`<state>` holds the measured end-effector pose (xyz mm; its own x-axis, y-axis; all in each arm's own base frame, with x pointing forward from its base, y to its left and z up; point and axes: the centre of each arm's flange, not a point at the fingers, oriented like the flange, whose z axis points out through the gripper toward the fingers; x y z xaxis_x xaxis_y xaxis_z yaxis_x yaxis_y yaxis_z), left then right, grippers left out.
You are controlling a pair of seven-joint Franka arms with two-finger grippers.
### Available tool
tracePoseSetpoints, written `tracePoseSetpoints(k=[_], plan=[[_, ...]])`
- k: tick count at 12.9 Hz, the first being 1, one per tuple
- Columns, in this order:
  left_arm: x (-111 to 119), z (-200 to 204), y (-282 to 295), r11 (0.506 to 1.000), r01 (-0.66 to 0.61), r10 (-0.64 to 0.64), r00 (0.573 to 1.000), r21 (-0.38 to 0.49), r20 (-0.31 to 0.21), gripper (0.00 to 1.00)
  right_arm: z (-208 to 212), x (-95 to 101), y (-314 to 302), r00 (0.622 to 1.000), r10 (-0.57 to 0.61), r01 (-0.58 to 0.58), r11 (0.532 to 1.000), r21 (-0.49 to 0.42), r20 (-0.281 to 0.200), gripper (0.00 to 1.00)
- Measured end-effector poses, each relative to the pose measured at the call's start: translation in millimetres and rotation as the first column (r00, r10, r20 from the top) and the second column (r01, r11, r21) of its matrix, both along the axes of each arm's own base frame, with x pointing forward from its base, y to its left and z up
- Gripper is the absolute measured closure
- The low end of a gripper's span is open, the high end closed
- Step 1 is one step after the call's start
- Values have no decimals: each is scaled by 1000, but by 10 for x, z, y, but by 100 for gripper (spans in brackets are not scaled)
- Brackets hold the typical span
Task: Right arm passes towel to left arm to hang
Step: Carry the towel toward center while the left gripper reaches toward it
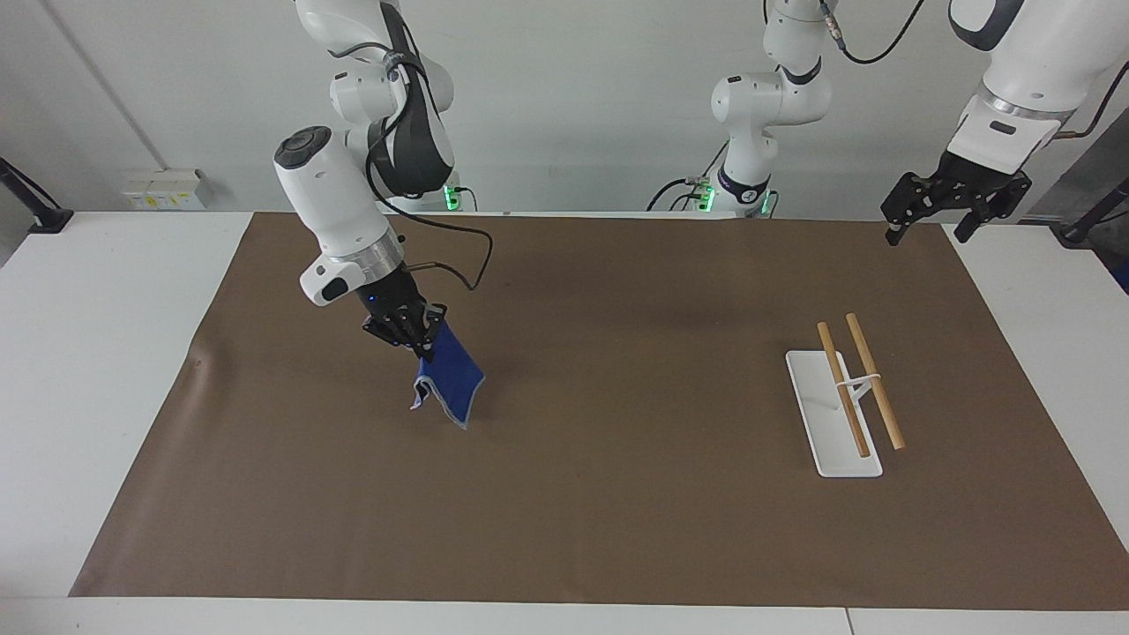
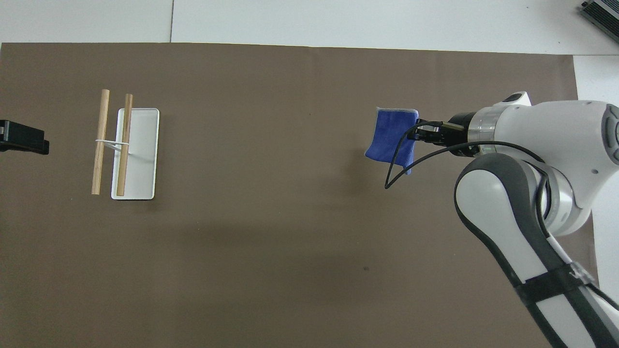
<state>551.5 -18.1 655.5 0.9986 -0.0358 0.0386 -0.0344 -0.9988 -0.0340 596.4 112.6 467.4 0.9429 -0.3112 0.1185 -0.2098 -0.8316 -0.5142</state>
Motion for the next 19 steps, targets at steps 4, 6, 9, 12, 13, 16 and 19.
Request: tracePoseSetpoints(k=[4,6,9,12,13,16,19], plan=[[0,1,-20,1000,4,-4,1000,0,1,0,55,-18,215,992,-105,118,954,276,-64,96],[-4,-4,-49,1000,9,-9,1000,0,-3,0,78,-30,317,982,-149,182,906,381,-113,96],[-22,-52,-254,999,4,-4,1000,-34,-14,0,135,-49,526,961,-224,275,822,498,-160,96],[-52,-264,-502,934,-249,249,968,-257,-32,0,182,-190,1037,926,-312,376,717,587,-212,96],[-62,-363,-580,889,-332,339,940,-315,-36,0,182,-246,1174,914,-323,405,686,604,-246,96],[-147,-551,-1053,677,-567,598,796,-470,-98,0,177,-372,1452,872,-341,489,623,610,-351,96],[-265,-615,-1526,456,-697,752,634,-553,-179,0,120,-511,1692,818,-372,576,532,621,-440,96]])
